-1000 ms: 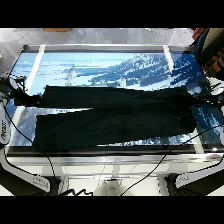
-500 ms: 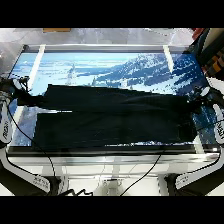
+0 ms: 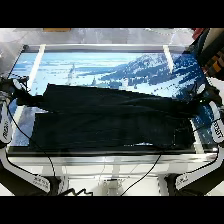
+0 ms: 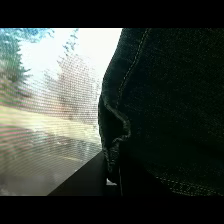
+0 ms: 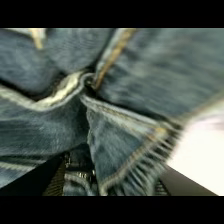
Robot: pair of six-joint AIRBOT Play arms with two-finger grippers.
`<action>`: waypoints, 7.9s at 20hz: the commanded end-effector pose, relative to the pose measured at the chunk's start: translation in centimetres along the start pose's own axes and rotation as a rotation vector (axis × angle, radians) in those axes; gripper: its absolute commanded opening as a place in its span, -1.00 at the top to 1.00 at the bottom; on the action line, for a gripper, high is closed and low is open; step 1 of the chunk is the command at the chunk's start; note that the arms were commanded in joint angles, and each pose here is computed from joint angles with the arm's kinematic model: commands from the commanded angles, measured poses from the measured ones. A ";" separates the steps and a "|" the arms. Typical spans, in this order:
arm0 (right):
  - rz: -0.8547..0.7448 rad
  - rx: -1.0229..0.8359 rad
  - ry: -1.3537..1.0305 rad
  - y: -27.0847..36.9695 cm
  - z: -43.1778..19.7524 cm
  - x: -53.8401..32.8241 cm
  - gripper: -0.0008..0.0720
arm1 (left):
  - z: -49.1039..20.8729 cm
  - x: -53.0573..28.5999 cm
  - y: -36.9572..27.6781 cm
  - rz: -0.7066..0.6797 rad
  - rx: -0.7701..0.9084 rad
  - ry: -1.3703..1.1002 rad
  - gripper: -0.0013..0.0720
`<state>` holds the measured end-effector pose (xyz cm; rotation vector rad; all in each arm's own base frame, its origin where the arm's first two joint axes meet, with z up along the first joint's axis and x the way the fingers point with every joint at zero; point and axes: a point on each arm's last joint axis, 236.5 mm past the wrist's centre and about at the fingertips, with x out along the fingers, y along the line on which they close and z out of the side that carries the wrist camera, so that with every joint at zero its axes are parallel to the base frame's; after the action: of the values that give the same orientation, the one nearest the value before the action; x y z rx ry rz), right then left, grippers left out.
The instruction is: Fold the clothes and pants, and hang the long-sleeved shirts on hangers.
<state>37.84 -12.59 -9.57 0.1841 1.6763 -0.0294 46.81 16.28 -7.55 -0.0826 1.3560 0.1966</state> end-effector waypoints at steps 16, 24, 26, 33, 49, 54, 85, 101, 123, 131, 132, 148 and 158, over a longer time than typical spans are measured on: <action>0.475 0.533 -0.358 -6.5 8.1 -4.8 -0.94 | 0.2 0.0 0.3 0.012 0.012 -0.010 0.90; 0.435 0.515 -0.374 -4.3 11.6 0.6 -0.84 | 0.4 0.0 0.3 0.012 0.012 -0.018 0.90; 0.435 0.436 -0.397 -2.9 12.4 0.6 -0.48 | 0.5 0.0 0.3 0.013 0.012 -0.019 0.90; 0.454 0.068 -0.595 2.4 16.7 -6.1 0.86 | 0.9 0.0 0.4 0.015 0.012 -0.036 0.90; 0.325 0.158 -0.882 -1.3 22.3 -11.8 0.86 | 8.2 -3.0 0.6 0.039 -0.095 -0.358 0.90; 0.288 0.146 -0.937 -0.4 23.6 -12.5 0.86 | 3.9 0.2 1.3 0.074 -0.071 -0.161 0.90; -0.063 0.303 -0.491 -8.9 -9.5 -18.0 0.86 | 1.3 -23.7 -5.6 0.048 0.188 -0.410 0.89; 0.531 0.895 -0.612 -4.9 -7.8 -1.7 -0.56 | 1.2 -22.1 -5.9 0.050 0.222 -0.403 0.89; 0.605 0.696 -0.694 -5.7 -2.6 -0.5 0.86 | -2.4 -17.1 -7.3 -0.037 0.150 -0.161 0.68; 0.376 0.905 -0.707 -6.1 -11.1 0.8 0.86 | -5.6 -18.5 -5.3 -0.026 0.104 -0.107 0.76; 0.361 0.912 -0.742 -6.4 -11.5 -0.1 0.86 | -6.3 -18.5 -4.2 -0.017 0.079 -0.095 0.76; 0.309 0.880 -0.853 -6.9 -11.1 -3.2 0.86 | -25.6 -7.0 2.3 -0.101 -0.539 0.200 0.40; 0.319 0.870 -0.839 -6.5 -11.2 -3.1 0.86 | -31.1 -4.3 1.5 -0.031 -0.646 0.307 -0.90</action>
<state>26.29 -18.27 -5.76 0.9477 0.6829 -0.5378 17.71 11.86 -8.77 -0.6979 1.5063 0.5393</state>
